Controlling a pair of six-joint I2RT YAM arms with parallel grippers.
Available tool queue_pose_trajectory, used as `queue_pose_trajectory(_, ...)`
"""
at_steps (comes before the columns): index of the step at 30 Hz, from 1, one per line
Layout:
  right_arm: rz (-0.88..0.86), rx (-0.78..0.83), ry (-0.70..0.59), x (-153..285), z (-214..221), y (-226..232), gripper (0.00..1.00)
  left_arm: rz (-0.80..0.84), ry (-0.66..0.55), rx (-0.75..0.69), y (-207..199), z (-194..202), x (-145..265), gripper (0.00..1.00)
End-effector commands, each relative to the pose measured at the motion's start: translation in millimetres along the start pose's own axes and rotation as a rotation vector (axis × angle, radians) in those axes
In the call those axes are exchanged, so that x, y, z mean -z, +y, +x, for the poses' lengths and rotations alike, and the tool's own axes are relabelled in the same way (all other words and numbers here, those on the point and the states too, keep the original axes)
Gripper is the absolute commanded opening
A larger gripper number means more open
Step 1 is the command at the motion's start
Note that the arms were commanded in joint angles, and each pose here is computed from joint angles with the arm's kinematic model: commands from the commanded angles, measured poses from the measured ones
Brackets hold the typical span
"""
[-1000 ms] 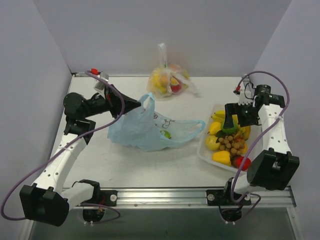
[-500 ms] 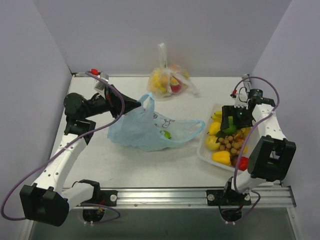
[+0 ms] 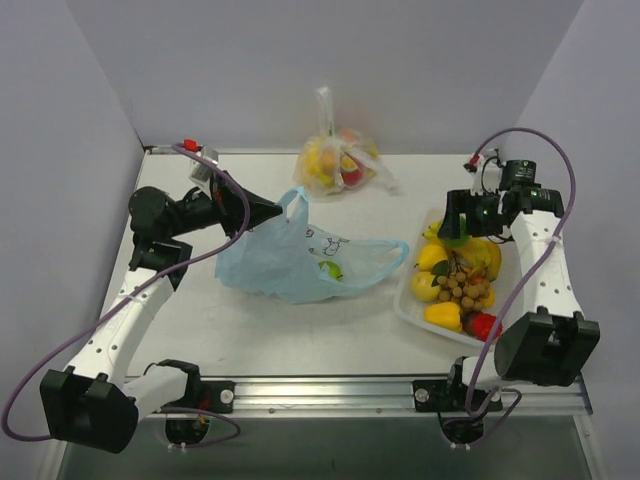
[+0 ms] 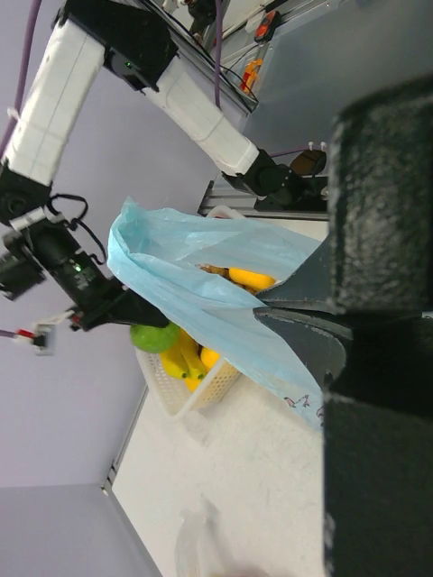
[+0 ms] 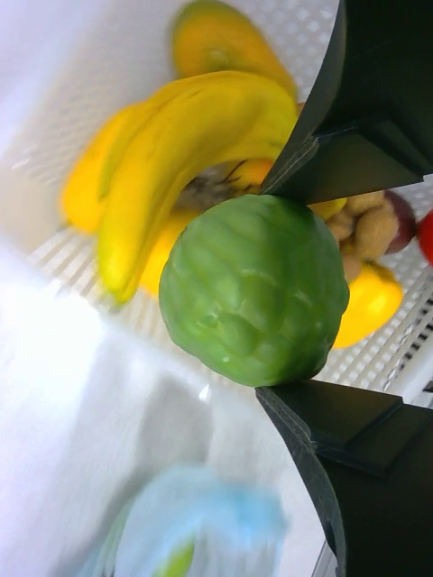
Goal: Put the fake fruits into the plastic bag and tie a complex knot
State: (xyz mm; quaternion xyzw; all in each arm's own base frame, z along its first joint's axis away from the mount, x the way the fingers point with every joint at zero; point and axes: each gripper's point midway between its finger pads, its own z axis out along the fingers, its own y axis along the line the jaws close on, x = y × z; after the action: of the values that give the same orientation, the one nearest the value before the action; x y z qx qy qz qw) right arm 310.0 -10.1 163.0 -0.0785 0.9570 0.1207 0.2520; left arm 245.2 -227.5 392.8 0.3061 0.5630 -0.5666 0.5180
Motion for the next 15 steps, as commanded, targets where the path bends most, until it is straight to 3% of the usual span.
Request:
queue_pose_trajectory(1,-0.161,0.118,-0.183,59,-40,83,0.11,0.019,-0.025,-0.051,-9,-11,1,0.00)
queue_pose_trajectory(3,-0.252,0.152,-0.207,66,-44,114,0.06,0.021,-0.027,-0.055,-11,-12,1,0.00)
queue_pose_trajectory(7,-0.416,0.261,-0.199,62,-45,187,0.05,0.015,-0.030,-0.054,-9,-11,1,0.00)
queue_pose_trajectory(9,-0.449,0.338,-0.171,48,-40,217,0.00,0.016,-0.031,-0.047,-9,-12,0,0.00)
queue_pose_trajectory(15,-0.513,0.411,-0.091,-3,-25,275,0.00,0.028,-0.045,-0.049,-12,-17,0,0.00)
